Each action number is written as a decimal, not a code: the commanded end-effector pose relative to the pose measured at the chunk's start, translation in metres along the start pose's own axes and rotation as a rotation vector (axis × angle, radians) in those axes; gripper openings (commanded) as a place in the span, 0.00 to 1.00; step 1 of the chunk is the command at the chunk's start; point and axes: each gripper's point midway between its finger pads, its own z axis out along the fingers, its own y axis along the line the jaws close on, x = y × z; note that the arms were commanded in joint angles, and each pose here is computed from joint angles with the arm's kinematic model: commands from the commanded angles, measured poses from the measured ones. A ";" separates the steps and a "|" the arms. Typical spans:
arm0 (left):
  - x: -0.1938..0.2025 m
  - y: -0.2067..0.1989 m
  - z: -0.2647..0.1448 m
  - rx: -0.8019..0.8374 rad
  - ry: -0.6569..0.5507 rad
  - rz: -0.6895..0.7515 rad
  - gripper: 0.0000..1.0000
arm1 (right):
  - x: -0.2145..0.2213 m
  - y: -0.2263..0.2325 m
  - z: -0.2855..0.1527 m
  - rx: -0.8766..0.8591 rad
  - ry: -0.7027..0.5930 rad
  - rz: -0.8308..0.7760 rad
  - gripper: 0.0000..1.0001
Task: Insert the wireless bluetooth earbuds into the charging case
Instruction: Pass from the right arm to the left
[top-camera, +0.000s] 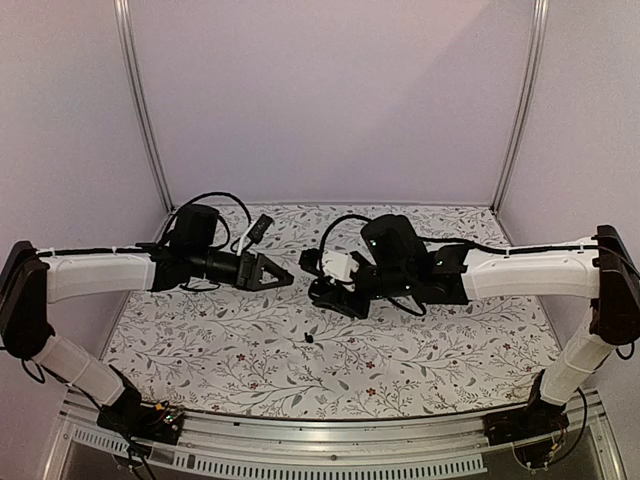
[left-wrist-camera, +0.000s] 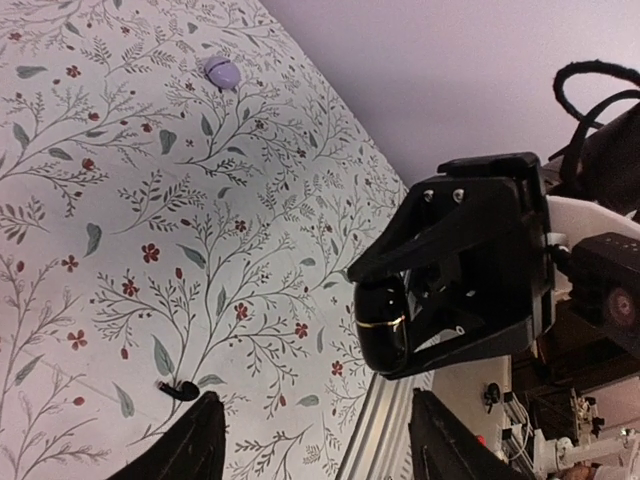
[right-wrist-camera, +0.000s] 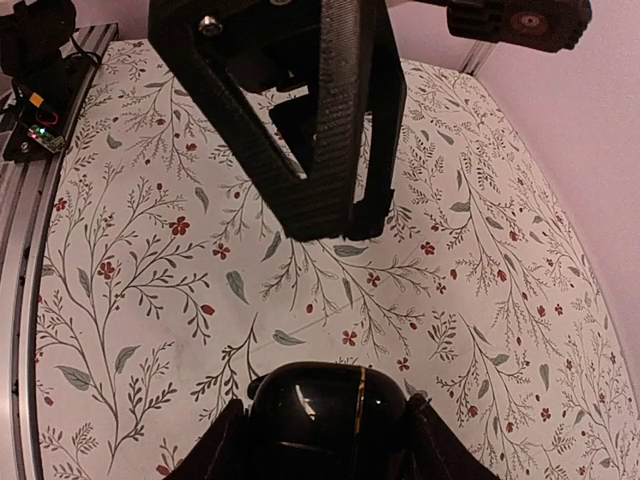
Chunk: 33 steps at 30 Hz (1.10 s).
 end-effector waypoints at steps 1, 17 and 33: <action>0.011 -0.029 0.018 0.131 0.071 0.048 0.62 | -0.009 0.009 -0.006 0.007 -0.014 -0.048 0.30; 0.027 -0.046 0.052 0.188 0.164 0.049 0.43 | -0.022 0.032 -0.007 -0.003 -0.013 -0.119 0.30; 0.022 -0.054 0.050 0.215 0.156 0.063 0.16 | -0.020 0.010 -0.012 0.133 -0.005 -0.131 0.31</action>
